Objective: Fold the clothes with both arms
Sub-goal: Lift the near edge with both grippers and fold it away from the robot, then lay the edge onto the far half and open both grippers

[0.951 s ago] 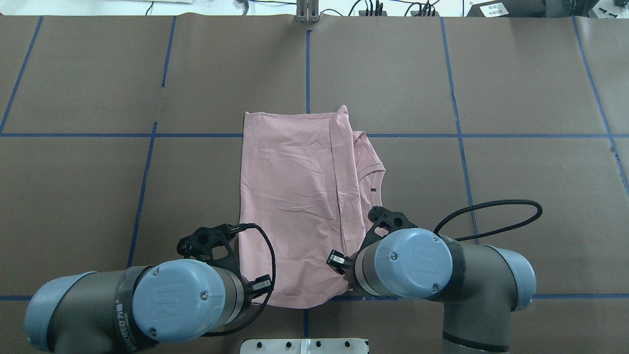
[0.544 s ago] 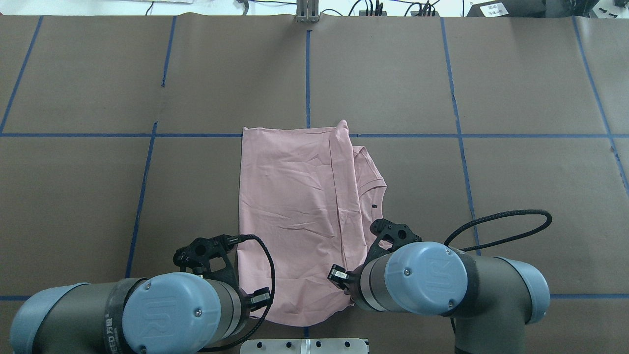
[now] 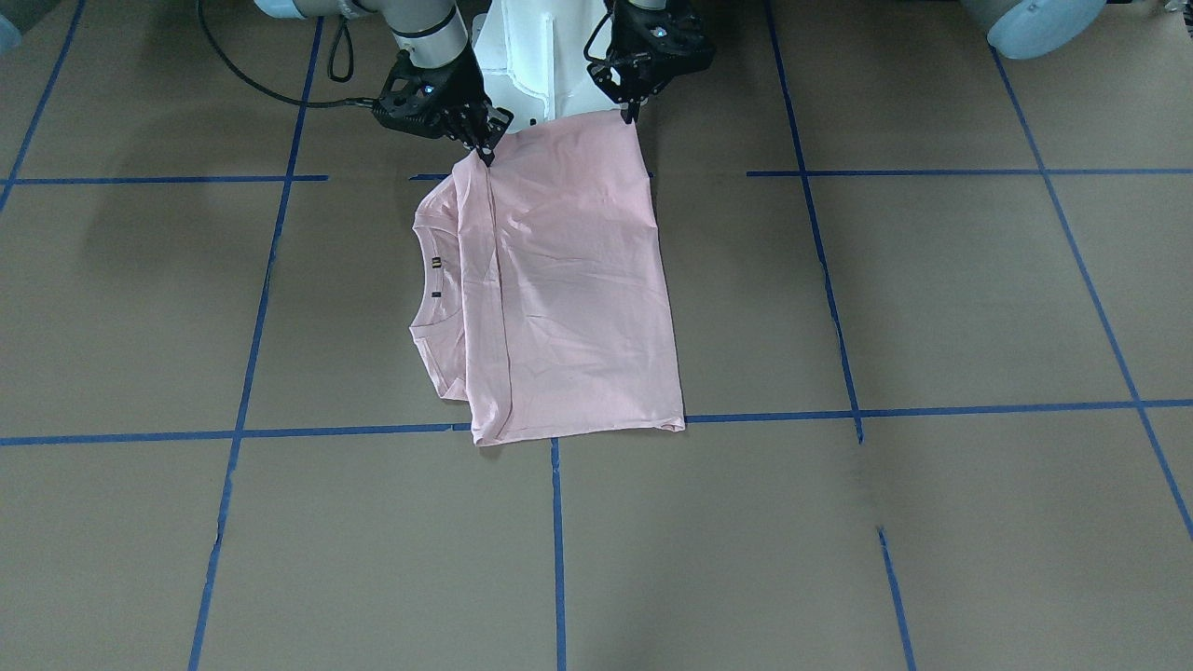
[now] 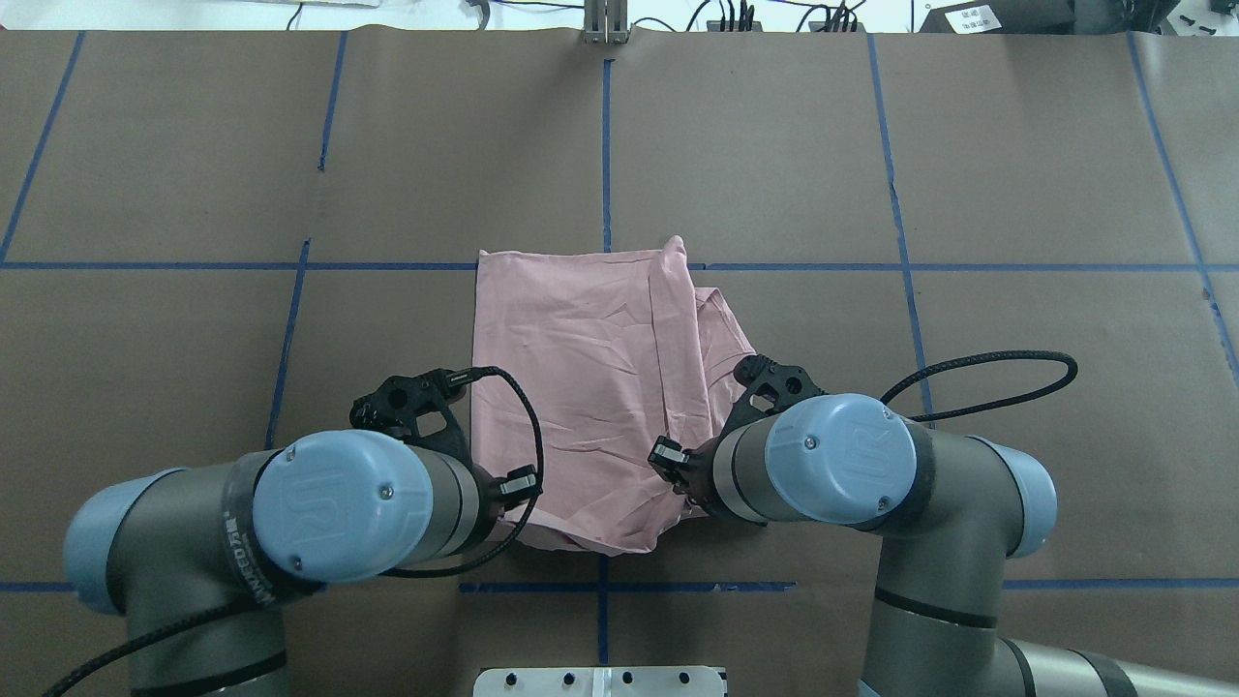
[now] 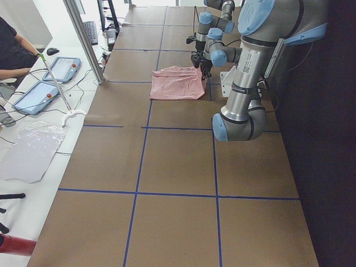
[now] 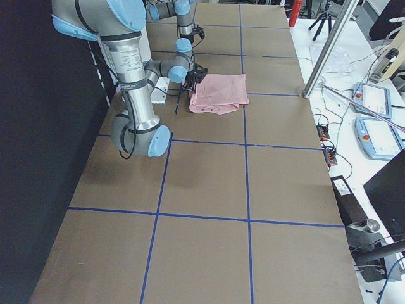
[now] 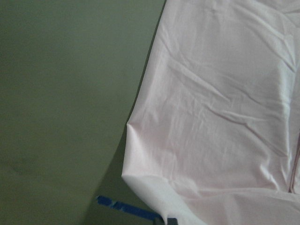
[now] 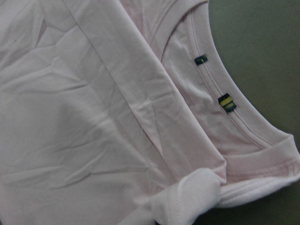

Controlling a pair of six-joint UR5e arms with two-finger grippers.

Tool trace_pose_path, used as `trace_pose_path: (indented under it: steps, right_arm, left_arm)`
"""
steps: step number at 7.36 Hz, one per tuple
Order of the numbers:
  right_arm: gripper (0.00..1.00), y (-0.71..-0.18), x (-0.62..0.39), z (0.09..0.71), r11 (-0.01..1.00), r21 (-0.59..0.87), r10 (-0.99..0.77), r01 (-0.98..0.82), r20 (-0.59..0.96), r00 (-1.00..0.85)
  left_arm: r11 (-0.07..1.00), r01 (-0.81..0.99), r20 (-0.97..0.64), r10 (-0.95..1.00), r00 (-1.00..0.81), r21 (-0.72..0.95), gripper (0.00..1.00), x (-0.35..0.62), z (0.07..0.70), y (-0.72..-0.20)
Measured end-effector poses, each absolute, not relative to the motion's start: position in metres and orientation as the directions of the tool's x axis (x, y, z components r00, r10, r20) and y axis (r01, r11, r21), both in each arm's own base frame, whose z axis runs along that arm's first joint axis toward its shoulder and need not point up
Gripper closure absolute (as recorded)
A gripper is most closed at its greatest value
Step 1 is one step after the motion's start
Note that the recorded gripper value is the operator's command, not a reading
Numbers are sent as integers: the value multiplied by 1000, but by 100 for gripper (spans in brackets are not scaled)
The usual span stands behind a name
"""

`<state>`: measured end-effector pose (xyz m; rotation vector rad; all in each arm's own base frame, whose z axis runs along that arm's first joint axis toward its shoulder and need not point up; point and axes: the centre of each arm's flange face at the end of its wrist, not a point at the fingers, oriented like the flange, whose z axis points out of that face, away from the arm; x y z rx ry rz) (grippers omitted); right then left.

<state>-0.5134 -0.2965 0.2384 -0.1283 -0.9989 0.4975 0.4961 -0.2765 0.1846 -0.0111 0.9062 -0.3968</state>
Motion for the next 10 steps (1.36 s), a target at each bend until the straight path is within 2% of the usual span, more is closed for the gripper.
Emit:
trace_pose_path:
  steps: [6, 9, 10]
  right_arm:
    - [100, -345, -499, 244, 871, -297, 453, -391, 794, 406]
    - [100, -418, -513, 225, 842, -278, 466, -462, 807, 363]
    - [79, -457, -520, 233, 824, -274, 475, -496, 811, 342]
  left_arm:
    - [896, 415, -790, -368, 490, -159, 100, 488, 198, -342]
    - [856, 490, -800, -406, 441, -165, 100, 492, 215, -401]
    - [831, 533, -800, -424, 425, -158, 78, 490, 221, -439]
